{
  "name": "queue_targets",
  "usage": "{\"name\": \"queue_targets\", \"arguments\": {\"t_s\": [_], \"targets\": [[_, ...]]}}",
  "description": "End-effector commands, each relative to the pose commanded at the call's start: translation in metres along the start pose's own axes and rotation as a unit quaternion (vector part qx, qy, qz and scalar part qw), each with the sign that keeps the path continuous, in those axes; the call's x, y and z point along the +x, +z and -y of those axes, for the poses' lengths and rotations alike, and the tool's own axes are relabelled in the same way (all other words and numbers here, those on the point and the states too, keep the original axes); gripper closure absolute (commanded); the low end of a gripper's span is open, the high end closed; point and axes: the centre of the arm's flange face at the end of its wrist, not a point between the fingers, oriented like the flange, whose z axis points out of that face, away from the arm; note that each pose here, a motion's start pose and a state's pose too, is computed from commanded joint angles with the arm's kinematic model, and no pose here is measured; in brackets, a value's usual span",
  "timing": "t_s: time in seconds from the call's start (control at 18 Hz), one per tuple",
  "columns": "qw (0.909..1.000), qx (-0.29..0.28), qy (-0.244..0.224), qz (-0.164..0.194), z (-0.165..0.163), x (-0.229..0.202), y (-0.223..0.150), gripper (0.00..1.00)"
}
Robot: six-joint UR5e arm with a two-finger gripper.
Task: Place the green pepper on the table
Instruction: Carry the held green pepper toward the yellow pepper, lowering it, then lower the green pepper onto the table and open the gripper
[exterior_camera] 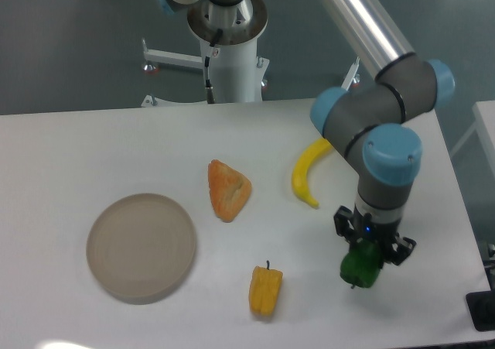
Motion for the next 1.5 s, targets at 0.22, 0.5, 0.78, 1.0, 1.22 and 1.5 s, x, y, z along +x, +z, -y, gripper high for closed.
{"name": "queue_targets", "arguments": {"t_s": [0.22, 0.5, 0.78, 1.0, 1.22, 1.5], "targets": [[0.9993, 0.002, -0.036, -0.012, 0.004, 0.022, 0.008, 0.71], [0.9995, 0.003, -0.009, -0.029, -0.014, 0.043, 0.023, 0.71], [0.9984, -0.010, 0.027, -0.050, -0.030, 0.066, 0.033, 0.71], [0.9978, -0.009, 0.038, -0.053, -0.027, 0.083, 0.054, 0.71], [0.9958, 0.012, 0.068, -0.060, -0.031, 0.091, 0.066, 0.72], [0.9958, 0.013, 0.068, -0.061, -0.032, 0.092, 0.068, 0.72]]}}
